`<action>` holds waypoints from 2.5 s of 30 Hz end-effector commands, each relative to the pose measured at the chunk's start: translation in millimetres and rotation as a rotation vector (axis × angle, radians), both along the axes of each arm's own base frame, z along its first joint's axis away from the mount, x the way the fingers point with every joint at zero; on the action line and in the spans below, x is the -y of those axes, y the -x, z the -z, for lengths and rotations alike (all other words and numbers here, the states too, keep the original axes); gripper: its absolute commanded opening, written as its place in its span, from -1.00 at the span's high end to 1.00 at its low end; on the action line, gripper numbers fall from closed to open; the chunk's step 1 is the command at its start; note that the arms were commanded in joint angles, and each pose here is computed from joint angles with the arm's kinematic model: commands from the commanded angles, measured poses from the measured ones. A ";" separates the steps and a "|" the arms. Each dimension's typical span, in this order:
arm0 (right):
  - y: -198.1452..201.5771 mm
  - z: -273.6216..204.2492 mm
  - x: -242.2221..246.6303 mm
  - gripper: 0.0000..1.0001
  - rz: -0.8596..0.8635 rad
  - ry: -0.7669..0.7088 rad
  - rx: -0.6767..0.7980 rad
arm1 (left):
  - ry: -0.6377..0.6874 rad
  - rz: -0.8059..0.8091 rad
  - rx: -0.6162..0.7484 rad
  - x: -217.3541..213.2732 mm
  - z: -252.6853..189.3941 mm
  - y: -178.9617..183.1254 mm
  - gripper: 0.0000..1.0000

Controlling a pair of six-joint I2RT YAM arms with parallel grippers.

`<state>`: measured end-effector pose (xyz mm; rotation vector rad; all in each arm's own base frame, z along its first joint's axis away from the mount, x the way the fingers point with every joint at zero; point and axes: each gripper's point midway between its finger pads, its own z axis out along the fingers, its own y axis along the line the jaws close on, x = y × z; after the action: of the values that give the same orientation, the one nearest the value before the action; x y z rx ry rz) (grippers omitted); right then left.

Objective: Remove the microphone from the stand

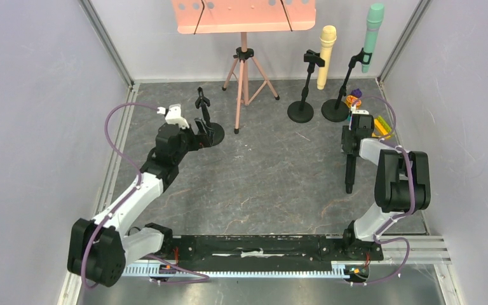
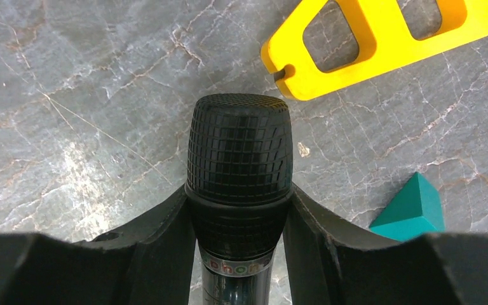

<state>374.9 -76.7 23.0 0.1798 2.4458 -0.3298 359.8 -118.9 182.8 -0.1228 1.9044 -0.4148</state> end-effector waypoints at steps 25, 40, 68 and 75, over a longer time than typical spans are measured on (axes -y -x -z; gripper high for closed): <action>20.6 -67.6 43.8 -0.34 0.228 0.131 0.184 | 0.129 0.095 -0.052 15.9 -7.0 40.2 -0.99; -2.4 -138.4 -116.4 -0.44 -0.406 -0.390 0.712 | 0.187 0.233 0.044 36.4 -29.6 51.2 -0.99; -129.1 -207.1 -160.0 -0.30 -0.586 -0.257 0.828 | 0.211 0.273 0.013 43.9 -14.6 56.2 -0.99; -150.5 -208.1 -154.9 -0.27 -0.609 -0.257 0.833 | 0.202 0.265 0.005 41.6 -9.5 57.9 -0.99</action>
<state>512.2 80.0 202.9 -0.2287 1.6839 0.2857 301.0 -158.5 182.3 0.0042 1.9134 -0.7618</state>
